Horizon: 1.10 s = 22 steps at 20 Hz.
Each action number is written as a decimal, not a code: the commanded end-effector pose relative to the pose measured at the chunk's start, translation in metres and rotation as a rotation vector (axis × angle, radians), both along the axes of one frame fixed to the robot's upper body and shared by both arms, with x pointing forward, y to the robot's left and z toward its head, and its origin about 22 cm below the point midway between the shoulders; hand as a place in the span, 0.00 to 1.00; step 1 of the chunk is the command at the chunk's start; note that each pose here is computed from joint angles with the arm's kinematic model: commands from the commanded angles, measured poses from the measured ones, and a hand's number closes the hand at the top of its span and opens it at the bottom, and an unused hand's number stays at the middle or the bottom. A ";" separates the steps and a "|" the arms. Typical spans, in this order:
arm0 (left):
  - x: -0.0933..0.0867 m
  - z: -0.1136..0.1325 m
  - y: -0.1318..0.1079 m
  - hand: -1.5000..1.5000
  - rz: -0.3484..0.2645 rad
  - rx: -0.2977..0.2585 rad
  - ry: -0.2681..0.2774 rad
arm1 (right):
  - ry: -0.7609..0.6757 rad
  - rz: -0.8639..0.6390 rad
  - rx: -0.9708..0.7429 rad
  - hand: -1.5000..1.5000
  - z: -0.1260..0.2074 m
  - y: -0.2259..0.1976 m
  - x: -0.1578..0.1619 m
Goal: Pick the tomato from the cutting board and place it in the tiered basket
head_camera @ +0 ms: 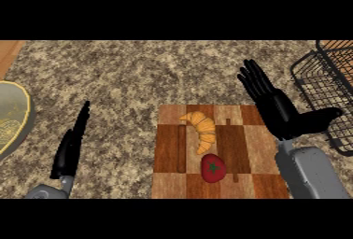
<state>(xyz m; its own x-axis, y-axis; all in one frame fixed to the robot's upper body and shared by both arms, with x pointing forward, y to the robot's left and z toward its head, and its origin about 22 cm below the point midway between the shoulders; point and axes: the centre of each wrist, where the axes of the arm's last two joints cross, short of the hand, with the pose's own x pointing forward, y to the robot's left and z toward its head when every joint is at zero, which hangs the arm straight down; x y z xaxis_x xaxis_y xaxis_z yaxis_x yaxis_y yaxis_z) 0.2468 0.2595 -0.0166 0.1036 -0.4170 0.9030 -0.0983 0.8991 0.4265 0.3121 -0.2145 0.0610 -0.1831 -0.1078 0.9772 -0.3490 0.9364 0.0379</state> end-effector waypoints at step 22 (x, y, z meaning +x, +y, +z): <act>-0.042 -0.036 -0.018 0.50 0.097 -0.252 0.153 | 0.221 -0.817 -0.399 0.00 0.010 -0.034 -0.184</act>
